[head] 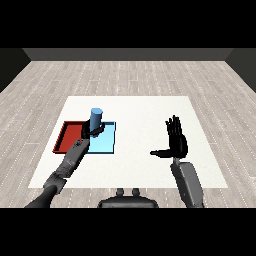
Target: Pick the blue can and put it in the blue box
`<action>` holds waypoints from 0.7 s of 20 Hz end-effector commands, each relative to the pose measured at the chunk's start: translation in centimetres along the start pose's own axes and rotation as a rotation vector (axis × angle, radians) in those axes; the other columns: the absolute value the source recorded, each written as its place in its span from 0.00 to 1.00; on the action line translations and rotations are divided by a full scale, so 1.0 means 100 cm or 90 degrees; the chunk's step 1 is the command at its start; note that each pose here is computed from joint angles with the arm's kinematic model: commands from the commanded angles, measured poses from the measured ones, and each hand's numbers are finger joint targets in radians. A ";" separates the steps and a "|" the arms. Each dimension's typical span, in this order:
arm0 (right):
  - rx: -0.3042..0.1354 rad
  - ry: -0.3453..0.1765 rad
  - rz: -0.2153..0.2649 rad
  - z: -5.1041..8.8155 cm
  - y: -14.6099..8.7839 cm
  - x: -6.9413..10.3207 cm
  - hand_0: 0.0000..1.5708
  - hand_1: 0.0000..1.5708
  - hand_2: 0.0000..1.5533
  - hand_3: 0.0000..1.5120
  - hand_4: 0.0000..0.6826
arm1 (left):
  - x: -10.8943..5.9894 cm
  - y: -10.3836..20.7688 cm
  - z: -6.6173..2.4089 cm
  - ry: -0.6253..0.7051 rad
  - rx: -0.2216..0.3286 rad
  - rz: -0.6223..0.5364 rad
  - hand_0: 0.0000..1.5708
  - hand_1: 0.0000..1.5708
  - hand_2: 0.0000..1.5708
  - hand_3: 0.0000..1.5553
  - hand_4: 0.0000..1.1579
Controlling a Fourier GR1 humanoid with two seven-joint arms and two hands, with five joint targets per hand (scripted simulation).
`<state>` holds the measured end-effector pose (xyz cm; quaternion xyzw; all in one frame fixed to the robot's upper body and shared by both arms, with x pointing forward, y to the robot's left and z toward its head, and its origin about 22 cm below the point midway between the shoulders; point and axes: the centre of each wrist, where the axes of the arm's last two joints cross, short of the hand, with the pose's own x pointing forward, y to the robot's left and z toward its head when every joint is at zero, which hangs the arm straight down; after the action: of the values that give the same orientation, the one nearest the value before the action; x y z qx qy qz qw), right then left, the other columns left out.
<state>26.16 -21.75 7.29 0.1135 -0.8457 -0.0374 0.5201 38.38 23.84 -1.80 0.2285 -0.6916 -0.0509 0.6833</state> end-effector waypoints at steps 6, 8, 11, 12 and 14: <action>-0.034 0.017 -0.028 -0.002 -0.006 -0.045 0.00 0.00 0.00 0.00 0.00 | -0.030 -0.035 0.0139 0.143 -0.038 -0.097 1.00 1.00 1.00 0.93 0.85; -0.033 0.022 -0.028 -0.011 -0.020 -0.022 0.00 0.00 0.00 0.00 0.00 | -0.027 -0.033 0.0079 0.186 -0.024 -0.085 1.00 1.00 0.98 0.93 0.83; -0.047 0.023 0.003 -0.006 -0.023 -0.029 0.00 0.00 0.00 0.00 0.00 | -0.054 -0.035 0.0306 0.198 -0.012 -0.085 0.78 0.78 0.75 0.73 0.79; -0.044 0.022 -0.010 -0.012 -0.028 -0.021 0.00 0.00 0.00 0.00 0.00 | -0.054 -0.030 0.0280 0.226 -0.003 -0.064 0.73 0.73 0.72 0.68 0.77; -0.038 0.019 -0.019 -0.003 -0.011 -0.015 0.00 0.00 0.00 0.00 0.00 | -0.058 -0.026 0.0299 0.261 0.008 -0.007 0.51 0.51 0.57 0.73 0.65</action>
<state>28.09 -22.94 5.61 0.1059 -0.8343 -0.0679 0.5367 36.58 22.76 -7.56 0.2607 -0.5594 -0.0496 0.7853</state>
